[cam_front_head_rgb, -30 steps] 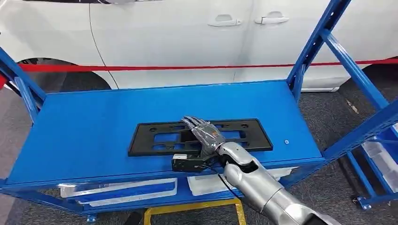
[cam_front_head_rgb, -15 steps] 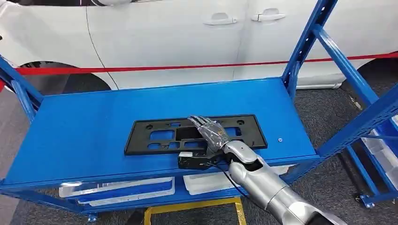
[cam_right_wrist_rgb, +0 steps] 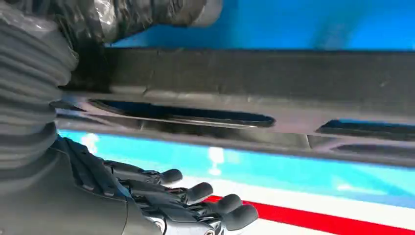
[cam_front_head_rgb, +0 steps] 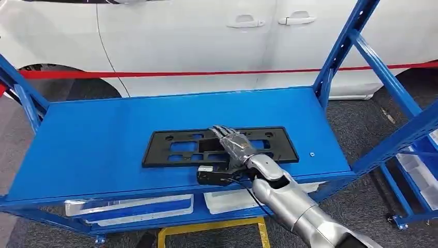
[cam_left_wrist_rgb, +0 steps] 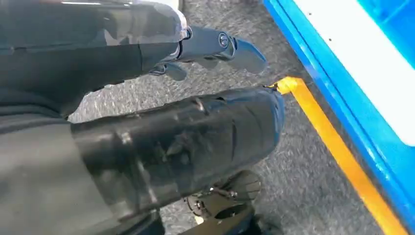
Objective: Take the parts from the cabinet and place them on the table.
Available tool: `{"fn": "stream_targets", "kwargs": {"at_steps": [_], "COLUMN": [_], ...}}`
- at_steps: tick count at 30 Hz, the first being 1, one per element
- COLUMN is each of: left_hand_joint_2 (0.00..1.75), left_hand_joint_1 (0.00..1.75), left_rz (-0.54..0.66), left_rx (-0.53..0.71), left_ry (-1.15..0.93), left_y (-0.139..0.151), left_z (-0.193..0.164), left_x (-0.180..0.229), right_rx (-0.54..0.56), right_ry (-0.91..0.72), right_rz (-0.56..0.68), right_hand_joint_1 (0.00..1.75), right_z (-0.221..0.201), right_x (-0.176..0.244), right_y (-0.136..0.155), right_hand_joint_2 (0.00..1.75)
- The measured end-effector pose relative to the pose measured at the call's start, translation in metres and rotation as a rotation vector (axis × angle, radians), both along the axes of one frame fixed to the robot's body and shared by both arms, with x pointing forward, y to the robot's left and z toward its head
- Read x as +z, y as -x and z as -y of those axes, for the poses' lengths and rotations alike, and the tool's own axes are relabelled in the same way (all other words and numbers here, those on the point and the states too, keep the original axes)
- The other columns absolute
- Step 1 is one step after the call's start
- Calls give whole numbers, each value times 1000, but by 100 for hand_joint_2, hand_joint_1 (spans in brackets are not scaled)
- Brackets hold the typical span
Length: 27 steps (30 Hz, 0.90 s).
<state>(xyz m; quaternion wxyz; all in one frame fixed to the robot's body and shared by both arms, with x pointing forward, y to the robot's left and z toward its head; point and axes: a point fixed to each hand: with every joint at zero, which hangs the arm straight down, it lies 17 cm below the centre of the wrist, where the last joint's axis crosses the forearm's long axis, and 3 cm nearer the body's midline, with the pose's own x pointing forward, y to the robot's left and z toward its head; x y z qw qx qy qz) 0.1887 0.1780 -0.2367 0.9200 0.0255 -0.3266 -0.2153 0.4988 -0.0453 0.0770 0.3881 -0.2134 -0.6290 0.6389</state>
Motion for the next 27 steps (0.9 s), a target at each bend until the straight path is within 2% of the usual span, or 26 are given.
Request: {"fn": "stream_targets", "kwargs": {"at_steps": [1, 2, 3, 6, 13, 23, 27], "left_hand_joint_2": [0, 0, 0, 0, 0, 0, 0], "left_hand_joint_1": [0, 0, 0, 0, 0, 0, 0], "left_rz": [1, 1, 0, 5, 8, 3, 0], "left_rx": [1, 1, 2, 8, 8, 10, 12], "left_ry": [0, 1, 2, 8, 13, 7, 4], "left_y": [-1, -1, 0, 0, -1, 1, 1], "left_z": [0, 0, 0, 1, 2, 1, 0], "left_x": [0, 0, 0, 1, 1, 0, 0], "right_rx": [-6, -11, -16, -23, -28, -30, -8], "right_ry": [1, 5, 9, 19, 22, -26, -51], "right_rz": [13, 20, 29, 64, 246, 267, 325], "right_hand_joint_1": [173, 169, 175, 175, 175, 175, 175], "right_z": [1, 3, 4, 6, 2, -1, -7], "right_x": [1, 0, -2, -3, 23, 32, 46], "right_y": [-1, -1, -1, 0, 2, 11, 19], "right_hand_joint_2": [175, 175, 175, 175, 175, 175, 175]}}
